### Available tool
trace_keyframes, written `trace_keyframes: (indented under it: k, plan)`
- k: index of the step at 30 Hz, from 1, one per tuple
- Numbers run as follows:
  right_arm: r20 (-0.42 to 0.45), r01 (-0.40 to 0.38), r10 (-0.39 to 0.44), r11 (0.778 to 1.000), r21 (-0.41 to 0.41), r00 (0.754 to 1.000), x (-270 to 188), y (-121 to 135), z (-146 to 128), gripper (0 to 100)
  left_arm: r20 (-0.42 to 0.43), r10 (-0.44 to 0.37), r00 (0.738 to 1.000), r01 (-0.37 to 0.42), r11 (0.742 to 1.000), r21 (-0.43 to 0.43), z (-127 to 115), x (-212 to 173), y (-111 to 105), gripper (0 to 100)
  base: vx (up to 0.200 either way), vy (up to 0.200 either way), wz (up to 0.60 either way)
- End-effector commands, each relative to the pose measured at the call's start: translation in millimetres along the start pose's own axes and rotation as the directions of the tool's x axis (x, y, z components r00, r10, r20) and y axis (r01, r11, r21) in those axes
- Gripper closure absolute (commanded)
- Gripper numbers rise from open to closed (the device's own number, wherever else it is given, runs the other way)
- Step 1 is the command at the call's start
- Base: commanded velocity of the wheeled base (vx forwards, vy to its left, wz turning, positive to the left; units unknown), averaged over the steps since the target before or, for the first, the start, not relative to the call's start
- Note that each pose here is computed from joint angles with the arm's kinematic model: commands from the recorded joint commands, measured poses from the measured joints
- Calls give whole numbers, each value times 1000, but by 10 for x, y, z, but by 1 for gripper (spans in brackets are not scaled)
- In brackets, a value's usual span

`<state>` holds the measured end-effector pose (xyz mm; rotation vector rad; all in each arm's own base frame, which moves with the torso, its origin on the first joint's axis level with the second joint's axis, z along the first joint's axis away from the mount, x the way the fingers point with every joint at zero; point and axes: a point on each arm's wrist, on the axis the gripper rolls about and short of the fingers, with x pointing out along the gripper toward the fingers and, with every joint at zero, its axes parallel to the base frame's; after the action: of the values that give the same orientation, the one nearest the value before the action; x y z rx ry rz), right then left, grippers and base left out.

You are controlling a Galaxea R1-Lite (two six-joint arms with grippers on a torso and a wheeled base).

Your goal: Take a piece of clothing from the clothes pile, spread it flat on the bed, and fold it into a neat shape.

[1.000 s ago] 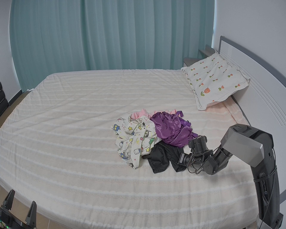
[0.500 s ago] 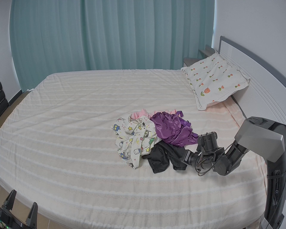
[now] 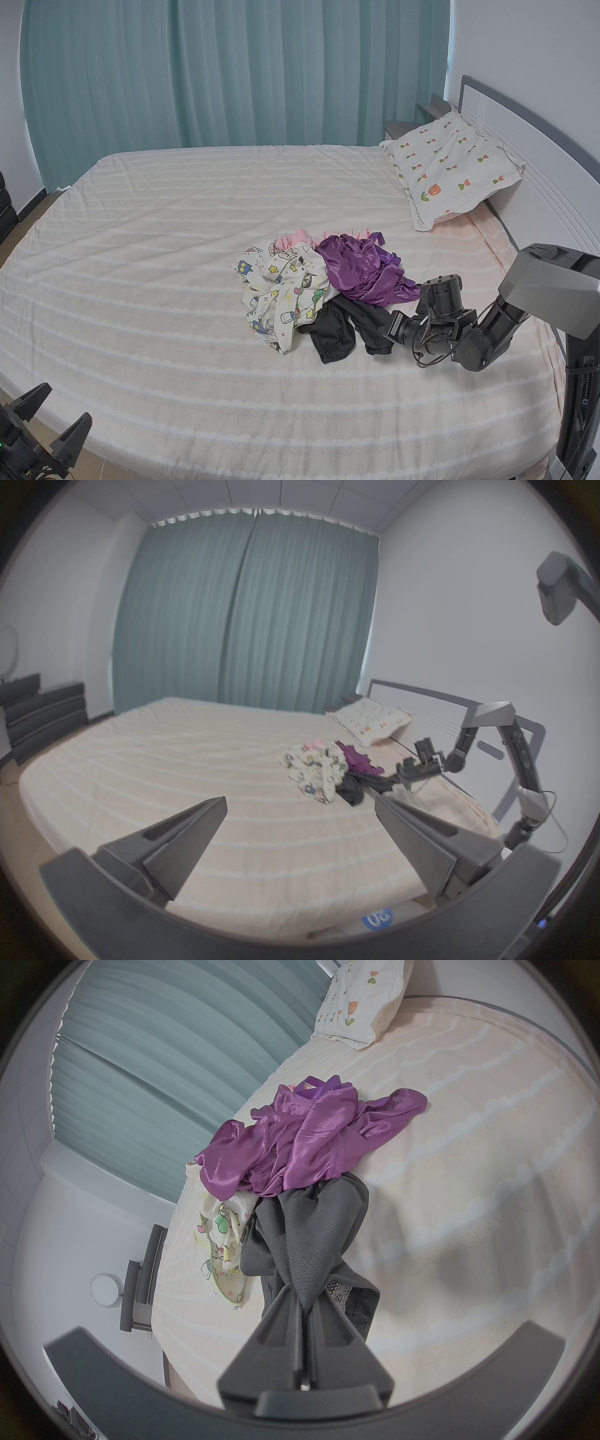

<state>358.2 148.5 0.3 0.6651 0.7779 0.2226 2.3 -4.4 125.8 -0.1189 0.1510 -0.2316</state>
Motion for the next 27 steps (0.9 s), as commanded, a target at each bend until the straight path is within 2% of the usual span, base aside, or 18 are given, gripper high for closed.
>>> trace_keyframes:
  k: [1,2,4,5,6,9,11,12,14,15,17,20,25,27]
  plan:
    - [14,-2,2,1000,-2,1000,-40,16,-16,100,-394,-273,877,232,961,-151,122,781,-46,0,0,0,0]
    - [13,0,0,1000,-2,1000,-36,16,-23,100,-430,-293,854,233,954,-189,118,944,-74,0,0,0,0]
    - [15,-1,1,1000,-3,1000,-34,19,-20,100,-432,-296,852,233,953,-193,120,963,-78,0,0,0,0]
    - [18,-2,2,1000,-4,1000,-50,32,-18,100,-498,-322,805,223,942,-250,57,1305,-146,0,0,0,0]
    - [20,-4,4,1000,-6,1000,-73,50,-20,100,-514,-333,790,215,937,-276,27,1465,-183,0,0,0,0]
    - [20,-4,4,1000,-6,1000,-117,72,-37,100,-529,-347,775,173,920,-350,-49,1818,-270,0,0,0,0]
    - [19,-1,1,1000,-6,1000,-123,66,-42,100,-563,-350,749,143,915,-377,-174,2040,-363,0,0,0,0]
    - [19,-1,1,1000,-6,1000,-123,66,-42,100,-563,-350,749,143,915,-377,-174,2040,-363,0,0,0,0]
    - [28,-10,11,1000,-7,1000,-125,67,-42,100,-601,-310,736,79,922,-379,-354,2350,-511,0,0,0,0]
    - [29,-9,10,1000,-7,1000,-126,61,-40,100,-601,-310,736,79,922,-379,-354,2350,-511,0,0,0,0]
    - [45,-28,28,1000,-10,999,-138,58,-52,100,-615,-294,732,39,919,-392,-490,2593,-685,0,0,0,0]
    - [58,-38,39,999,-14,998,-149,48,-63,100,-608,-301,735,31,910,-413,-585,2809,-835,0,0,0,0]
    - [65,-39,40,999,-15,997,-159,46,-66,100,-598,-300,743,38,911,-411,-704,3092,-971,0,0,0,0]
    - [63,-37,38,999,-14,997,-157,39,-72,100,-611,-293,735,24,912,-409,-863,3286,-1031,0,0,0,0]
